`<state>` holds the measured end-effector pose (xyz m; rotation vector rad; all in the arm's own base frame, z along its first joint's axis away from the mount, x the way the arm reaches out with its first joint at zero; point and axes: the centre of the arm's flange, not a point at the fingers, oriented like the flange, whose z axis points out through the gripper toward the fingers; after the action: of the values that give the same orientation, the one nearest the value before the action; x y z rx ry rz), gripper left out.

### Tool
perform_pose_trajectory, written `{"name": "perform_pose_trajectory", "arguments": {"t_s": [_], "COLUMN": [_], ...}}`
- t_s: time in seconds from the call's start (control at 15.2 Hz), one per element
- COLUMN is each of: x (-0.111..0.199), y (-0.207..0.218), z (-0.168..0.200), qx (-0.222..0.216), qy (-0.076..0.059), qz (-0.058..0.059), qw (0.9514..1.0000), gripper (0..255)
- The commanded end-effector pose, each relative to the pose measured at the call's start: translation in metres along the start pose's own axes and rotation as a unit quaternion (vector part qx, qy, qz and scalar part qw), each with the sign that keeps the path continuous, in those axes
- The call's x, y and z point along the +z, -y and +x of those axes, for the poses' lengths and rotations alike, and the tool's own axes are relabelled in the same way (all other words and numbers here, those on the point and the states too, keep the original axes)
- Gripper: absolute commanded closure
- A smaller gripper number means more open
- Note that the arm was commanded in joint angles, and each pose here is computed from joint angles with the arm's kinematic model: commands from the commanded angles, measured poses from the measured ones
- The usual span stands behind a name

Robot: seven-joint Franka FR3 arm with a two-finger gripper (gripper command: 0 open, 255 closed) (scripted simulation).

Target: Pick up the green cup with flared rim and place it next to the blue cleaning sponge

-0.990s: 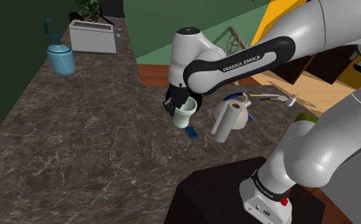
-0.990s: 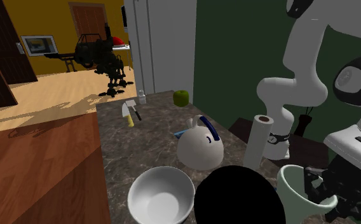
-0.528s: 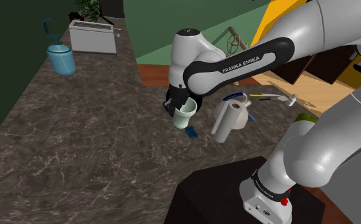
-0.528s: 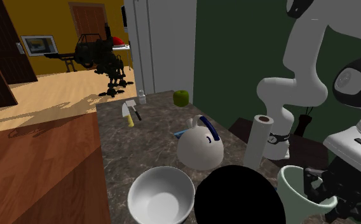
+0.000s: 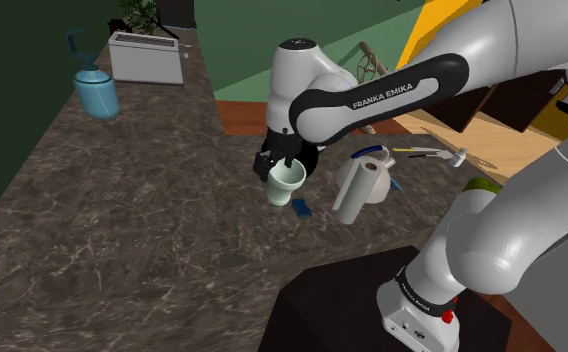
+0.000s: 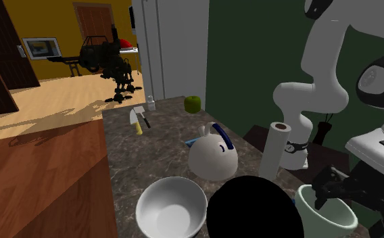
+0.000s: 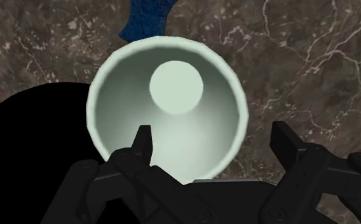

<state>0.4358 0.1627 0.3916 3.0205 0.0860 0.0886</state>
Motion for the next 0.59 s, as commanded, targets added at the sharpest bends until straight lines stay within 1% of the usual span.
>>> {"name": "perform_pose_trajectory", "arguments": {"t_s": [0.0, 0.07, 0.53], "x": [-0.026, -0.036, -0.036], "y": [-0.001, -0.001, -0.001], "z": [0.0, 0.0, 0.0], "qx": [0.0, 0.0, 0.0], "qy": [0.0, 0.0, 0.0], "qz": [0.0, 0.0, 0.0], "qw": [1.0, 1.0, 1.0], "gripper": [0, 0, 0]}}
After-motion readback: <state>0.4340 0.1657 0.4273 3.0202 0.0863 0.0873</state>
